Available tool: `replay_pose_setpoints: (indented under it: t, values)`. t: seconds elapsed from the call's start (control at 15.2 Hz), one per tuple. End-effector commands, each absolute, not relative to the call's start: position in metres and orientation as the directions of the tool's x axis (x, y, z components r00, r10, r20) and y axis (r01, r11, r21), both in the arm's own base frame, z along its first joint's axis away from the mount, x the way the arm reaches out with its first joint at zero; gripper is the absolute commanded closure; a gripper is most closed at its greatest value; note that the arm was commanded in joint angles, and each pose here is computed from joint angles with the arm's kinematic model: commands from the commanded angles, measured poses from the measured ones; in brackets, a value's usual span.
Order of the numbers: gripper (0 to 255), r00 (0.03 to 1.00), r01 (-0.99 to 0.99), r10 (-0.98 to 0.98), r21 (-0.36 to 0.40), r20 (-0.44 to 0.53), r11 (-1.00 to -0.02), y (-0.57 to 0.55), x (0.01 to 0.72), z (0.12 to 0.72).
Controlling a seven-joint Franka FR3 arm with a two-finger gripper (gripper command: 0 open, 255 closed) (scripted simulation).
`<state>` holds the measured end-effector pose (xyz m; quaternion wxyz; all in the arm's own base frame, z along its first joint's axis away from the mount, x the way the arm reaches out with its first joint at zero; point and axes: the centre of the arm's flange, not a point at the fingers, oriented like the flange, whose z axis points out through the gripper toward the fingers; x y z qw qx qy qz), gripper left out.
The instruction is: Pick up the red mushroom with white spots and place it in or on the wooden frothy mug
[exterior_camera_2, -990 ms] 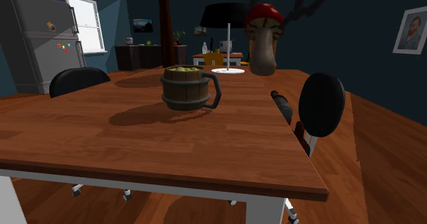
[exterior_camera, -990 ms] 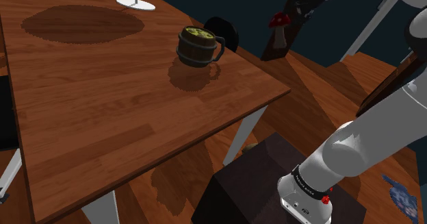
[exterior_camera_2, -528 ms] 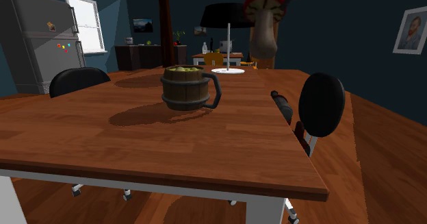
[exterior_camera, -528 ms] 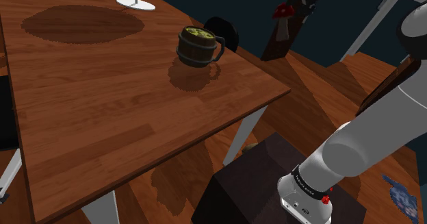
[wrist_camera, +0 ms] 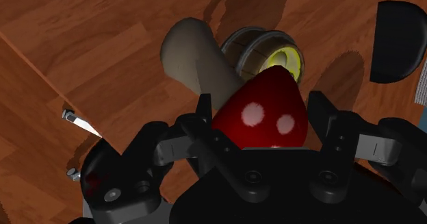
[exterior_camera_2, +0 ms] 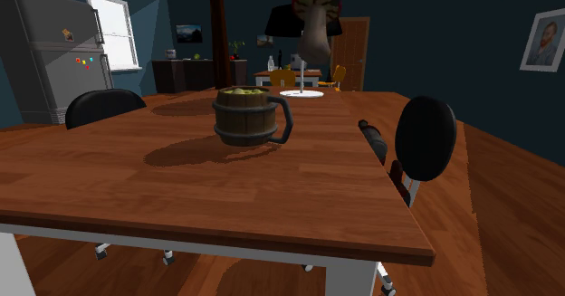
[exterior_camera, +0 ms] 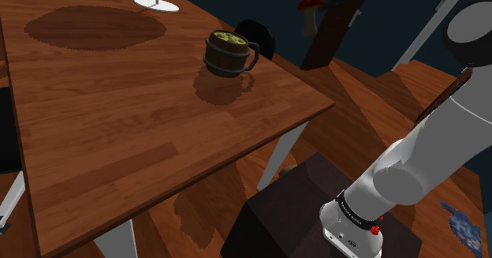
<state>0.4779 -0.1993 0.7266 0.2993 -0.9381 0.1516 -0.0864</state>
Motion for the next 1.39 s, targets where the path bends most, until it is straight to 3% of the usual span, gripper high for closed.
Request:
replay_pose_setpoints:
  t: [0.0,1.06,1.32]
  values:
    - [255,0.939,-0.233,-0.337,-0.588,0.072,-0.774,-0.178,0.495,0.729]
    - [255,0.939,-0.233,-0.337,-0.588,0.072,-0.774,-0.017,0.63,0.755]
    - [255,0.939,-0.233,-0.337,-0.588,0.072,-0.774,-0.017,0.63,0.734]
